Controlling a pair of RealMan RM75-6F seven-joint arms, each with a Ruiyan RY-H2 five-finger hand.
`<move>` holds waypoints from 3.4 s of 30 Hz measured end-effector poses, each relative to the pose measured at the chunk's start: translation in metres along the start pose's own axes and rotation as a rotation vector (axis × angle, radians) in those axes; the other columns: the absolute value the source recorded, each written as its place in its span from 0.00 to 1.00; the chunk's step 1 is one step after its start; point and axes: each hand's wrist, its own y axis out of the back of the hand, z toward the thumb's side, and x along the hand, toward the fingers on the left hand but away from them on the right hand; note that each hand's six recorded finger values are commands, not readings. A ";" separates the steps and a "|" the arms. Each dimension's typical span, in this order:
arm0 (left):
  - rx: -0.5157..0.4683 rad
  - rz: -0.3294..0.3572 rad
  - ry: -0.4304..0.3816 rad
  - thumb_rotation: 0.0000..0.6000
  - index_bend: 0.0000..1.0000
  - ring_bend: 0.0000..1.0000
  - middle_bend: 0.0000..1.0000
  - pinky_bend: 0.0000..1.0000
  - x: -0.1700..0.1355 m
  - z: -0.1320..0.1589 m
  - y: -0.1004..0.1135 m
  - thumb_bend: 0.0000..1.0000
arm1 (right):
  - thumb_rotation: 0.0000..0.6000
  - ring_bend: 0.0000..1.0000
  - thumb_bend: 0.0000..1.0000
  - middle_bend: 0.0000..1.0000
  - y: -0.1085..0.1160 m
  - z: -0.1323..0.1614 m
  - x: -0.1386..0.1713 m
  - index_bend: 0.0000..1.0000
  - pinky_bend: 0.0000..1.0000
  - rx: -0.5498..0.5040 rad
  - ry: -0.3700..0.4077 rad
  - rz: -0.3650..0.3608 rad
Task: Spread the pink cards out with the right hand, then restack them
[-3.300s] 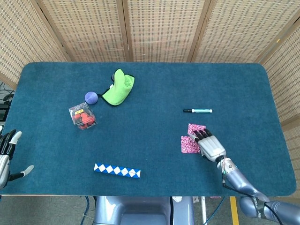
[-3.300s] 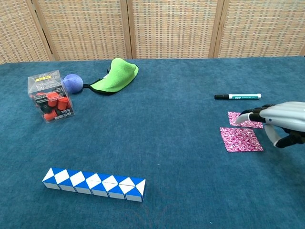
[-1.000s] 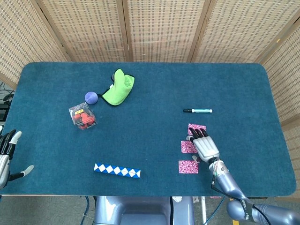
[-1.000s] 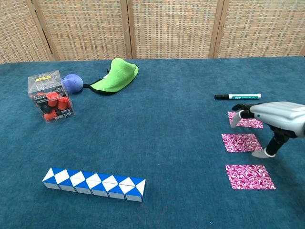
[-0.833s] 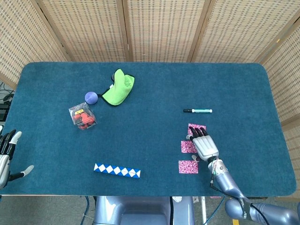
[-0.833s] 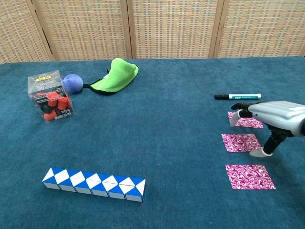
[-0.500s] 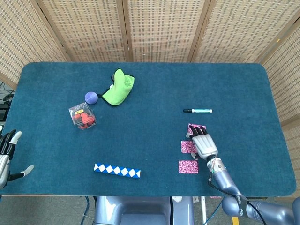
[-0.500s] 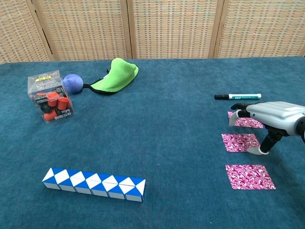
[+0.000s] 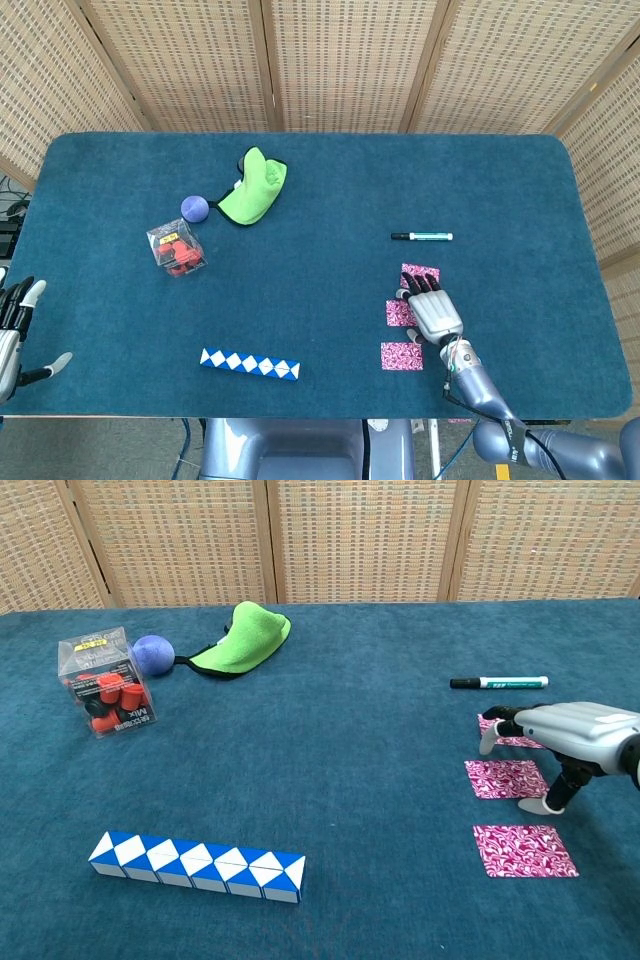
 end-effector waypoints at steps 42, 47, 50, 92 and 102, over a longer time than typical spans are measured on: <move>0.000 0.003 0.002 1.00 0.00 0.00 0.00 0.00 0.000 0.000 0.000 0.00 | 1.00 0.00 0.36 0.00 -0.003 -0.004 -0.007 0.53 0.00 -0.041 -0.015 0.014; -0.001 0.004 0.002 1.00 0.00 0.00 0.00 0.00 0.000 0.000 0.000 0.00 | 1.00 0.00 0.36 0.00 -0.003 -0.004 -0.007 0.57 0.00 -0.040 -0.014 0.010; 0.000 0.004 0.002 1.00 0.00 0.00 0.00 0.00 0.000 0.000 0.000 0.00 | 1.00 0.00 0.36 0.00 -0.002 -0.003 -0.007 0.57 0.00 -0.037 -0.013 0.003; 0.000 0.003 0.001 1.00 0.00 0.00 0.00 0.00 0.000 0.000 0.000 0.00 | 1.00 0.00 0.36 0.00 0.011 0.006 0.015 0.57 0.00 -0.017 0.037 -0.043; 0.000 0.001 0.001 1.00 0.00 0.00 0.00 0.00 0.000 0.000 0.000 0.00 | 1.00 0.00 0.36 0.01 0.007 0.013 0.036 0.57 0.00 -0.011 0.071 -0.042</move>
